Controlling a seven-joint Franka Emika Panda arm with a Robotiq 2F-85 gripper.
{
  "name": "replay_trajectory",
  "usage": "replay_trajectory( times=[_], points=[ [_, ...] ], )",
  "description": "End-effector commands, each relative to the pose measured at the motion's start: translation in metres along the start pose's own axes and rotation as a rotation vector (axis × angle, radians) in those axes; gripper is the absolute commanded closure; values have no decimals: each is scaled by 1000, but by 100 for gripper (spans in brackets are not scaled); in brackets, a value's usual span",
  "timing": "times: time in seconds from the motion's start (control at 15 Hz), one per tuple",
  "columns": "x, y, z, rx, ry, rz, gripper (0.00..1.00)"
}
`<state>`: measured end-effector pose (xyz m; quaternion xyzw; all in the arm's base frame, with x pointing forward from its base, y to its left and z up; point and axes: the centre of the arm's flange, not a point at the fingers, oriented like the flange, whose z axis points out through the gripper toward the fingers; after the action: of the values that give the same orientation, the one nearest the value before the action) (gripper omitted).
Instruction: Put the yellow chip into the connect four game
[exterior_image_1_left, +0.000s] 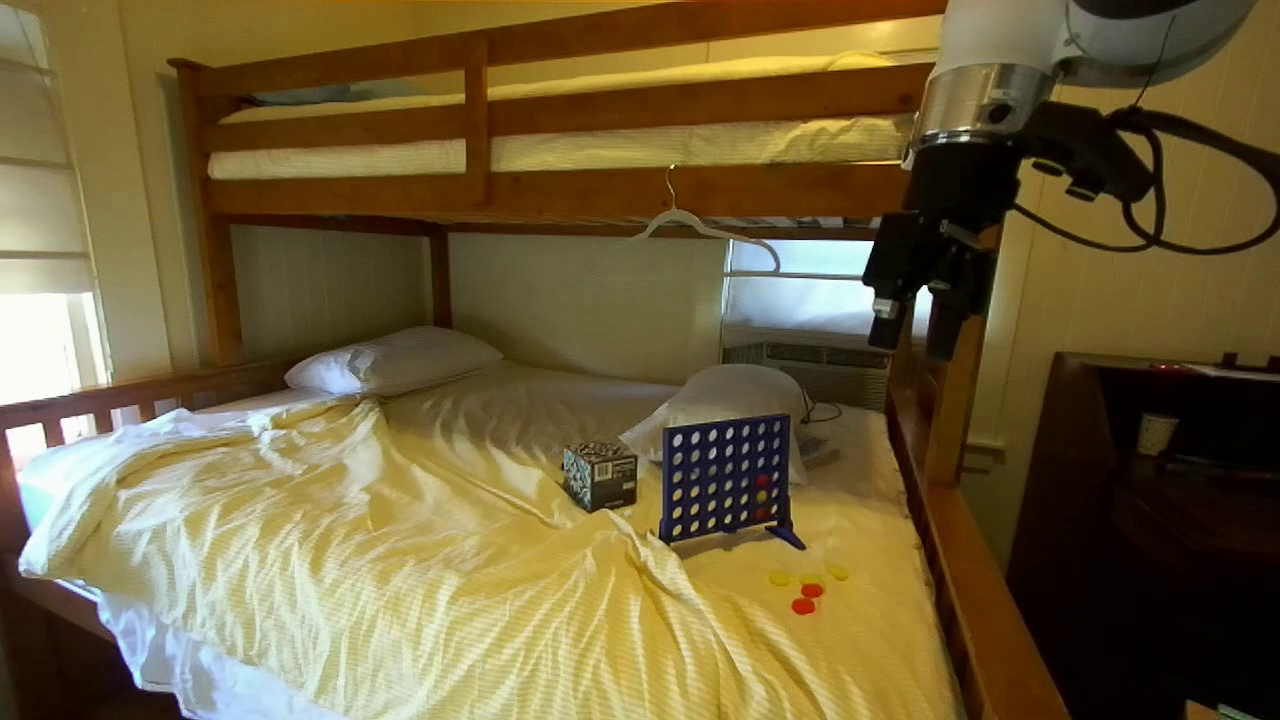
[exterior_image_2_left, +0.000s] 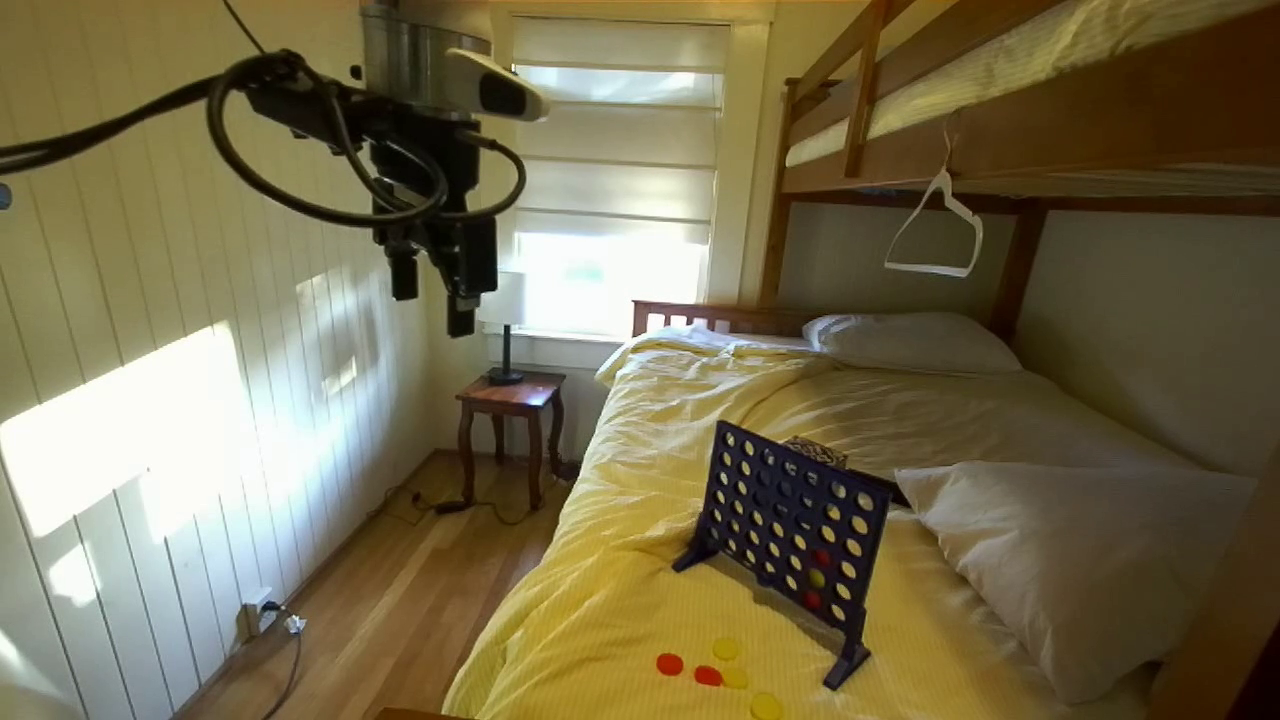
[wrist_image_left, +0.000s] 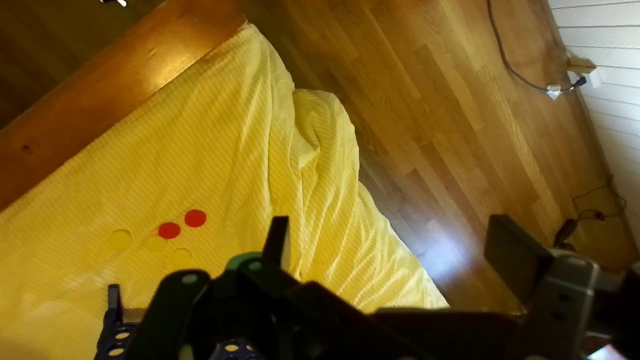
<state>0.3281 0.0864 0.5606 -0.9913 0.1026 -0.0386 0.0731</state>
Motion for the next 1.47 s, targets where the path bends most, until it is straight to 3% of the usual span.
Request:
replay_trajectory(
  times=[0.0, 0.33, 0.93, 1.0, 1.4],
  points=[
    [40, 40, 25, -12, 1, 151, 0],
    [82, 109, 62, 38, 46, 296, 0],
    [105, 200, 128, 90, 110, 273, 0],
    [105, 184, 115, 63, 94, 275, 0],
    [107, 185, 118, 61, 91, 270, 0]
  ],
)
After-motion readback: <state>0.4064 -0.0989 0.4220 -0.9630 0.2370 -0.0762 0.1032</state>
